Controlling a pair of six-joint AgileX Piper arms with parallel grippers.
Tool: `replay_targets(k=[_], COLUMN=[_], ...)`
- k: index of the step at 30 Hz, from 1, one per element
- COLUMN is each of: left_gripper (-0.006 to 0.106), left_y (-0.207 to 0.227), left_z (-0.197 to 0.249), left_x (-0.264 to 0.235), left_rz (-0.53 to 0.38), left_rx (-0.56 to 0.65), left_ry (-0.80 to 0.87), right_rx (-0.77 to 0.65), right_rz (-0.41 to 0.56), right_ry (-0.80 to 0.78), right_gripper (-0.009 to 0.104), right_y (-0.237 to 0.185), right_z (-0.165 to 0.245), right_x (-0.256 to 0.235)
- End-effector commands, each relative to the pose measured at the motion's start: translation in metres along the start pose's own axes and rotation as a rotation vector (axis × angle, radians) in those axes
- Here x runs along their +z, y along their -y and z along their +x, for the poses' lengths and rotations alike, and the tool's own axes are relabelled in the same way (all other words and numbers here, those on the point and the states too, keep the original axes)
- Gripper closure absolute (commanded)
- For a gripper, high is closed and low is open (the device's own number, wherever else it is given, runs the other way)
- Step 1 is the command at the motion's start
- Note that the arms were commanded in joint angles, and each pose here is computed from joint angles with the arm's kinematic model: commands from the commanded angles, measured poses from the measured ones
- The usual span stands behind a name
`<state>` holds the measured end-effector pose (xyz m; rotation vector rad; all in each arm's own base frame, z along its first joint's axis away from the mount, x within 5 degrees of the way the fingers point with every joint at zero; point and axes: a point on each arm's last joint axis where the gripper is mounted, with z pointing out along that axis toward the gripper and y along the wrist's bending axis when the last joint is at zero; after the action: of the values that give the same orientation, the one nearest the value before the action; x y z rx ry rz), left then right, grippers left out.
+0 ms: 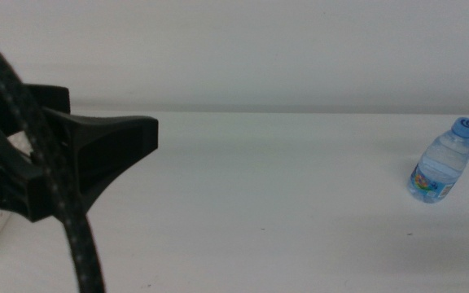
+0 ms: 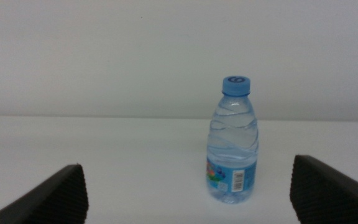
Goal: Use arms to grab the bottles and put them into the dustbin to the left of the table.
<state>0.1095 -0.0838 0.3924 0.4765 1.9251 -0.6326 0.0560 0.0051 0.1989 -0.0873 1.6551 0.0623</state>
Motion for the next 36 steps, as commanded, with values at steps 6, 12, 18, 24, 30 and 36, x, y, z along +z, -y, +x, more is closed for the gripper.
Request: replay_targets(k=[6, 12, 18, 24, 30, 36], left_gripper=[0.007, 0.007, 0.007, 0.007, 0.007, 0.007], left_y=[0.0, 0.0, 0.0, 0.0, 0.0, 0.0], left_z=[-0.001, -0.001, -0.001, -0.001, -0.001, -0.001], left_x=[0.0, 0.0, 0.0, 0.0, 0.0, 0.0], left_rz=[0.004, 0.004, 0.004, 0.004, 0.004, 0.004], left_rx=[-0.004, -0.004, -0.004, -0.002, -0.002, -0.002], left_ry=[0.018, 0.018, 0.018, 0.018, 0.018, 0.02], right_rx=[-0.062, -0.062, -0.061, -0.059, -0.045, -0.039], right_rz=[0.014, 0.006, -0.009, -0.018, -0.02, 0.01], right_ry=[0.089, -0.04, -0.11, -0.225, -0.246, -0.256], right_gripper=[0.009, 0.009, 0.009, 0.009, 0.009, 0.009], right_y=[0.001, 0.0, -0.001, -0.001, -0.001, 0.002], right_z=[0.003, 0.009, 0.01, 0.02, 0.022, 0.023], right_x=[0.0, 0.012, 0.029, 0.042, 0.043, 0.043])
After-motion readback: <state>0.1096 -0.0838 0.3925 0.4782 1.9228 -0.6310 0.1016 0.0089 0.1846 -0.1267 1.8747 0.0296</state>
